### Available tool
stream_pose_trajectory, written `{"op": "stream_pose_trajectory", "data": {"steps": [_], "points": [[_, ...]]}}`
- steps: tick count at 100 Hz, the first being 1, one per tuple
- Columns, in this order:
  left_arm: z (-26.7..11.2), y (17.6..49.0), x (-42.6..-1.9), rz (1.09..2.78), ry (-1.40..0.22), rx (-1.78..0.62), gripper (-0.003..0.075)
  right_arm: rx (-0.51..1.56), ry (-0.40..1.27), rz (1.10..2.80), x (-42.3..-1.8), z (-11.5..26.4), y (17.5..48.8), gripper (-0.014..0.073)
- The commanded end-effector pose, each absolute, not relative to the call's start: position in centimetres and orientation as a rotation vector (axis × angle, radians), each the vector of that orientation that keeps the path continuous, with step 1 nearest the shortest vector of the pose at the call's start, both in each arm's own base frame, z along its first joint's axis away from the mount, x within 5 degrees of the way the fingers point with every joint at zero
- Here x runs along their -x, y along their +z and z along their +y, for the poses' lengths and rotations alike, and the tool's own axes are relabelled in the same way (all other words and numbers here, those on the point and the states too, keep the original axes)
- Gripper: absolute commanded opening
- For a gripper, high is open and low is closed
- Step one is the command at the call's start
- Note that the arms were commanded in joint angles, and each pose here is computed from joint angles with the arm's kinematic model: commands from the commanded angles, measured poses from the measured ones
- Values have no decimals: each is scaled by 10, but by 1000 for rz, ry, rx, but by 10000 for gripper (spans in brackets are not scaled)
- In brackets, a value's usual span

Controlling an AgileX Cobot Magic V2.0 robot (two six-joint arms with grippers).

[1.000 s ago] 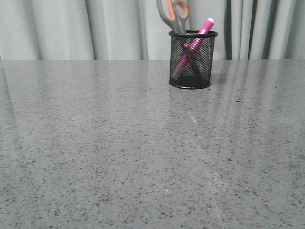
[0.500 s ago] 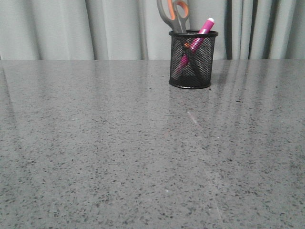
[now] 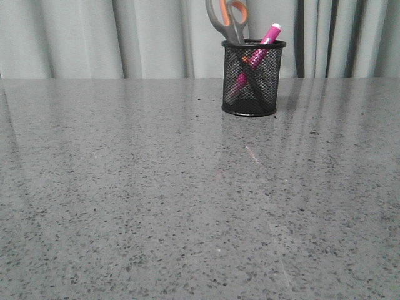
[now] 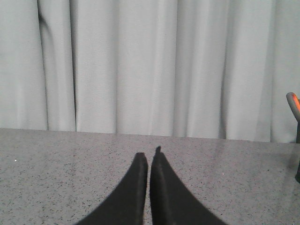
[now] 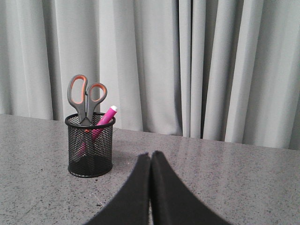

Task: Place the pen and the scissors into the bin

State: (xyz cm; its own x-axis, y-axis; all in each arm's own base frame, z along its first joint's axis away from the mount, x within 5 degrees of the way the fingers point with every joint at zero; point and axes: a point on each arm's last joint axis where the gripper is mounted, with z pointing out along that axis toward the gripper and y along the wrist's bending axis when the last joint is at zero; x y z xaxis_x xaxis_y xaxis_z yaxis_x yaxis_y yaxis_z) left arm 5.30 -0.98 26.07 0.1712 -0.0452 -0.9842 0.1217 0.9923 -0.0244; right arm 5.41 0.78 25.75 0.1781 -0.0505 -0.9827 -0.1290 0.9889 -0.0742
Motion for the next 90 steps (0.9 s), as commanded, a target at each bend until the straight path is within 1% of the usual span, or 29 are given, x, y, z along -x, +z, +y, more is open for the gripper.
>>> {"op": "stream_pose_trajectory", "data": {"steps": [1, 35, 45, 49, 50, 51, 52, 54, 55, 57, 59, 60, 61, 70, 90], "points": [[-12, 269, -52, 1377, -153, -74, -19, 141, 39, 1300, -51, 7, 273, -75], [-12, 269, -52, 1377, -153, -74, -19, 141, 39, 1300, -51, 7, 273, -75], [-12, 268, -52, 1386, -102, -114, -19, 141, 39, 1300, -51, 7, 273, -75], [-10, 267, -53, 1400, -117, -77, -19, 141, 39, 1300, -51, 7, 273, -75], [-10, 267, -53, 1400, -92, -94, -19, 141, 39, 1300, -51, 7, 273, -75], [-10, 266, -53, 1407, -119, -65, -19, 141, 39, 1300, -51, 7, 273, -75], [-9, 266, -53, 1408, -89, -86, -19, 141, 39, 1300, -51, 7, 273, -75], [-8, 265, -53, 1417, -83, -75, -19, 141, 39, 1300, -51, 7, 273, -75], [-8, 265, -53, 1419, -115, -49, -19, 141, 39, 1300, -51, 7, 273, -75], [-7, 265, -53, 1425, -77, -67, -19, 141, 39, 1300, -51, 7, 273, -75], [-7, 264, -54, 1428, -75, -61, -19, 141, 39, 1300, -51, 7, 273, -75], [-7, 264, -54, 1430, -103, -32, -19, 141, 39, 1300, -51, 7, 273, -75], [-6, 264, -54, 1431, -68, -55, -19, 141, 39, 1300, -51, 7, 273, -75], [-4, 263, -54, 1445, -44, -42, -19, 141, 39, 1300, -51, 7, 273, -75], [-2, 248, -57, 1417, -22, -22, -19, 141, 39, 1300, -51, 7, 273, -75]]}}
